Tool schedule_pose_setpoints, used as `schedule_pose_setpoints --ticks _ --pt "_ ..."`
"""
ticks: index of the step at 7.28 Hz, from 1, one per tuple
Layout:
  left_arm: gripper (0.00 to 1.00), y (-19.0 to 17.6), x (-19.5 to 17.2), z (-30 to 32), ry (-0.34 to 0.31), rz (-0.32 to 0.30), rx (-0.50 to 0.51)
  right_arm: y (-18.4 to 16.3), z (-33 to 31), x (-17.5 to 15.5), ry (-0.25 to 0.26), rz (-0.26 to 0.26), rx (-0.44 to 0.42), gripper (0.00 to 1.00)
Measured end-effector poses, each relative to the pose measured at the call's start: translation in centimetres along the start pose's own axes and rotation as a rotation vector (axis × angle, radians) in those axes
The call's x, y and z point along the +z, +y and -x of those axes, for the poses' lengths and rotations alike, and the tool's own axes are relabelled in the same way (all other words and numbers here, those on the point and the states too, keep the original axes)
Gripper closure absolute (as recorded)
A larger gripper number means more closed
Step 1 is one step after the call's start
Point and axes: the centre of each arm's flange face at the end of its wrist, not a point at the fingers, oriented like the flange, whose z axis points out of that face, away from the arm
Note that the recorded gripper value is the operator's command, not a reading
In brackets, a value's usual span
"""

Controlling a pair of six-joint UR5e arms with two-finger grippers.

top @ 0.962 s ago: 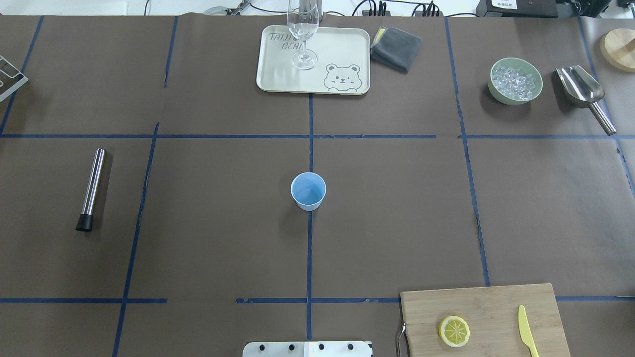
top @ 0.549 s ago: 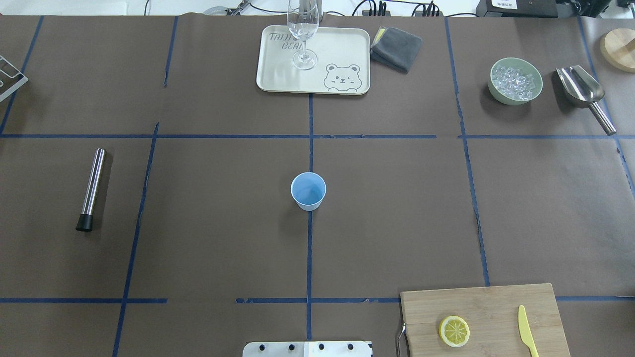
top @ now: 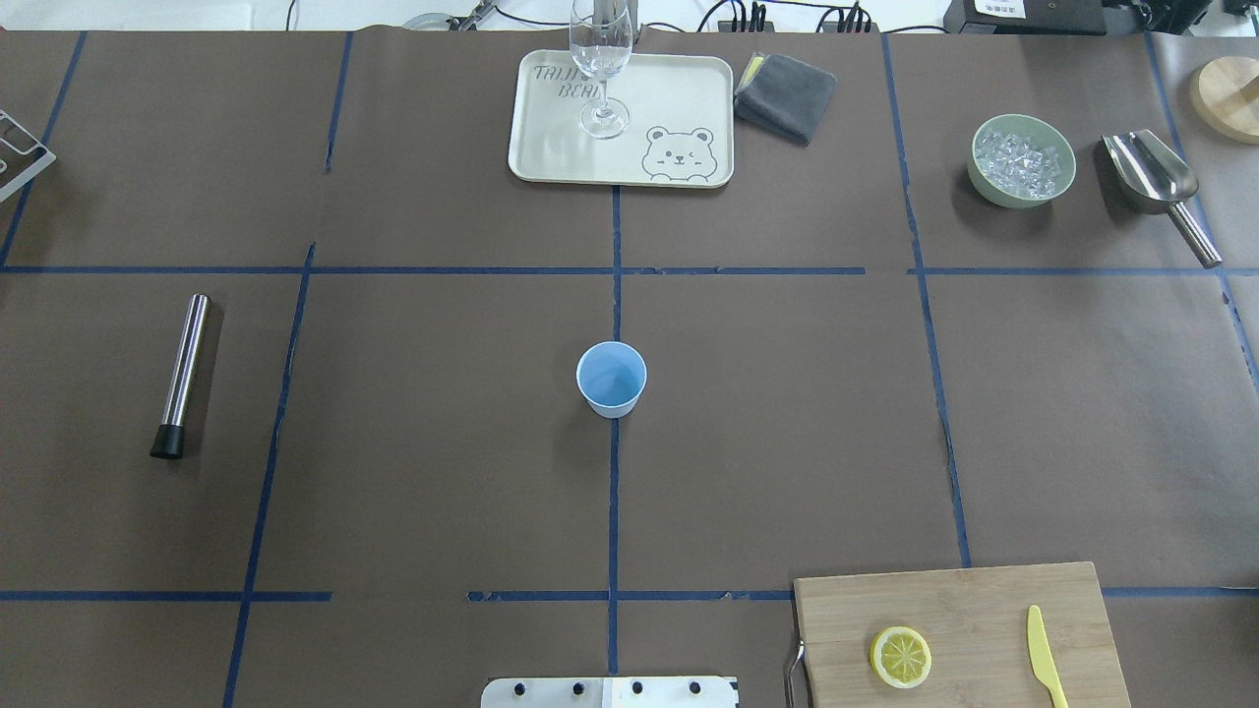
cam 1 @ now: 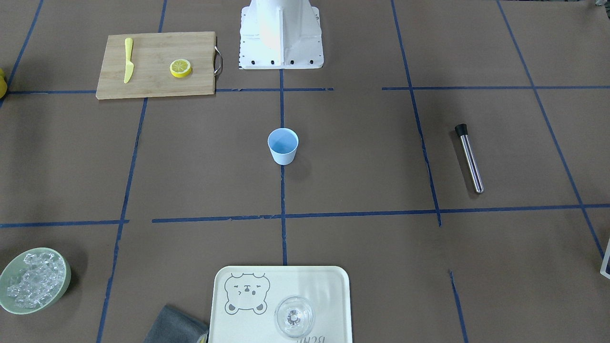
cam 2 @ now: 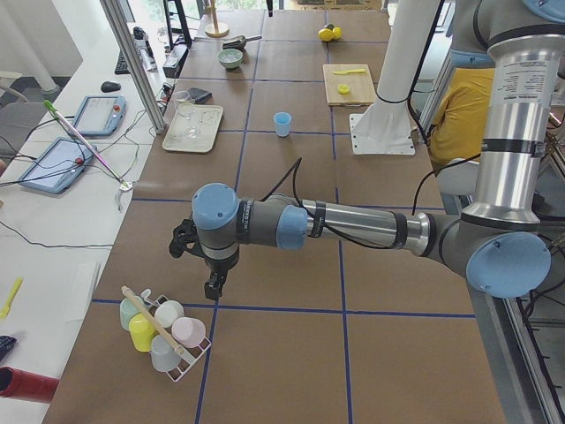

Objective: Squeeze lemon into cup
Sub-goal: 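Move the right gripper down to the lemon slice on the wooden board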

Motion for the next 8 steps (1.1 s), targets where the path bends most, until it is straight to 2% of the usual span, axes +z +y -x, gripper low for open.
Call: schedule_pose_setpoints --ticks 1,3,5,6,8 --pt "0.00 -0.1 -0.1 -0.2 -0.002 -0.019 0.022 -0.1 2.5 -0.4 -0.023 -0.009 -0.019 0.00" --pt "0.00 -0.4 -0.4 -0.9 -0.002 -0.036 0.049 1.8 12.4 0.2 -0.024 0.003 -0.036 0.00" --pt "0.00 -1.0 -0.1 -2.3 0.011 -0.056 0.098 6.4 22.7 1.6 -0.051 0.012 0.010 0.00" --pt "0.00 -1.3 0.2 -3.1 0.014 -0.074 0.133 8.6 27.2 3.3 -0.074 -0.001 0.032 0.00" --pt "0.00 -1.3 0.5 -3.5 0.018 -0.084 0.150 14.4 37.4 7.6 -0.089 -0.056 0.074 0.00"
